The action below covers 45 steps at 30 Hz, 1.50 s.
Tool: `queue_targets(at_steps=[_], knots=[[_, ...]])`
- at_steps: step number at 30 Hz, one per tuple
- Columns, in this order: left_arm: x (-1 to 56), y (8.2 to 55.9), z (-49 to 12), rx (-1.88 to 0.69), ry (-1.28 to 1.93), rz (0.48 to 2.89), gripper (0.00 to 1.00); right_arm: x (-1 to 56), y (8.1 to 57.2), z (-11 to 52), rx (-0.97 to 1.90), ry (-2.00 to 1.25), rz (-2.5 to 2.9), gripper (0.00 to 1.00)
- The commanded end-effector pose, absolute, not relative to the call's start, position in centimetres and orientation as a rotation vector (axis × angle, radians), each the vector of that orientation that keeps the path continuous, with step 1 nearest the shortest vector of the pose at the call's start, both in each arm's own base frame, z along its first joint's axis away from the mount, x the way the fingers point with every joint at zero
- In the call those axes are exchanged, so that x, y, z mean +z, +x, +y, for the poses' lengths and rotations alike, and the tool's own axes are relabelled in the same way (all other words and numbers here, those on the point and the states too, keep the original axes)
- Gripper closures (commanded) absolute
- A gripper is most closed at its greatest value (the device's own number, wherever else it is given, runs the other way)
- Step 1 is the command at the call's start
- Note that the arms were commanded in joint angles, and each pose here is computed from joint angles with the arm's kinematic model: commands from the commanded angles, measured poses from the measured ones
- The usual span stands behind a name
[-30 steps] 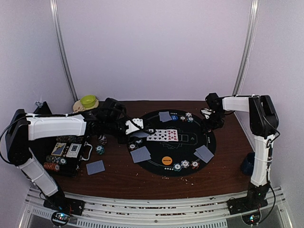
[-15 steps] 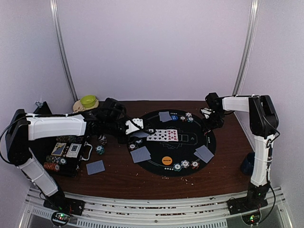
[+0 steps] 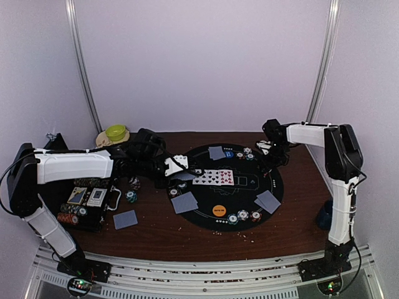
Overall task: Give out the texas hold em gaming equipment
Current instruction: Pick up the all-in button from the poker table mat, then place the all-in button in the small blind area.
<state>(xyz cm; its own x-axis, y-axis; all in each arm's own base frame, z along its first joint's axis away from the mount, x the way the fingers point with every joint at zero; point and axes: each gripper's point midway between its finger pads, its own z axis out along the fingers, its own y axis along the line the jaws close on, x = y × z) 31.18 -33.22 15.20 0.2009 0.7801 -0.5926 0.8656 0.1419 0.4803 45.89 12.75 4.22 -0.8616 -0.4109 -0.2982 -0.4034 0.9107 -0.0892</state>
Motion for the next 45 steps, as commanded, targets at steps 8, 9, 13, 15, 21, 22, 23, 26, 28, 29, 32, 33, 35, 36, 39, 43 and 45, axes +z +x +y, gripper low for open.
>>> queue_targets(at_steps=[8, 9, 13, 15, 21, 22, 23, 26, 28, 29, 32, 33, 35, 36, 39, 43, 45], knots=[[16.4, 31.7, -33.9, -0.141, 1.602, 1.546, 0.45, 7.6, 49.2, 21.2, -0.015, -0.849, 2.599, 0.54], [16.4, 31.7, -33.9, -0.138, 1.603, 1.548, 0.45, 7.5, 49.5, 21.8, -0.015, -0.859, 2.593, 0.54], [16.5, 31.7, -33.8, -0.137, 1.601, 1.548, 0.45, 7.3, 50.9, 23.8, -0.021, -0.859, 2.554, 0.55], [16.5, 31.7, -33.8, -0.137, 1.601, 1.548, 0.44, 7.3, 51.5, 24.4, -0.019, -0.845, 2.543, 0.55], [16.5, 31.7, -33.8, -0.136, 1.600, 1.547, 0.45, 7.6, 52.6, 24.8, -0.046, -0.818, 2.516, 0.55], [16.5, 31.7, -33.8, -0.136, 1.601, 1.548, 0.45, 7.5, 52.7, 24.7, -0.057, -0.813, 2.514, 0.55], [16.4, 31.7, -33.8, -0.135, 1.600, 1.548, 0.45, 7.5, 52.9, 24.5, -0.077, -0.802, 2.513, 0.55], [16.3, 31.7, -33.8, -0.136, 1.601, 1.549, 0.44, 7.8, 53.6, 23.5, -0.164, -0.758, 2.497, 0.55], [16.4, 31.7, -33.8, -0.136, 1.602, 1.548, 0.45, 7.9, 53.9, 23.1, -0.195, -0.740, 2.489, 0.55], [16.4, 31.7, -33.9, -0.136, 1.601, 1.548, 0.45, 8.0, 54.0, 22.9, -0.200, -0.736, 2.488, 0.55], [16.4, 31.7, -33.8, -0.136, 1.601, 1.548, 0.45, 8.0, 54.2, 22.6, -0.214, -0.718, 2.490, 0.55], [16.4, 31.7, -33.8, -0.137, 1.601, 1.548, 0.45, 8.0, 54.3, 22.4, -0.214, -0.711, 2.492, 0.55], [16.4, 31.7, -33.8, -0.137, 1.602, 1.549, 0.45, 7.8, 54.4, 21.9, -0.222, -0.698, 2.501, 0.55], [16.4, 31.7, -33.8, -0.136, 1.602, 1.549, 0.45, 7.8, 54.5, 21.6, -0.227, -0.689, 2.506, 0.55], [16.4, 31.7, -33.8, -0.136, 1.602, 1.549, 0.45, 7.7, 54.6, 20.4, -0.222, -0.659, 2.527, 0.55], [16.5, 31.7, -33.8, -0.138, 1.601, 1.547, 0.45, 7.5, 54.9, 18.4, -0.227, -0.620, 2.549, 0.55], [16.4, 31.6, -33.8, -0.137, 1.603, 1.548, 0.45, 7.4, 55.1, 17.4, -0.215, -0.598, 2.559, 0.55]])
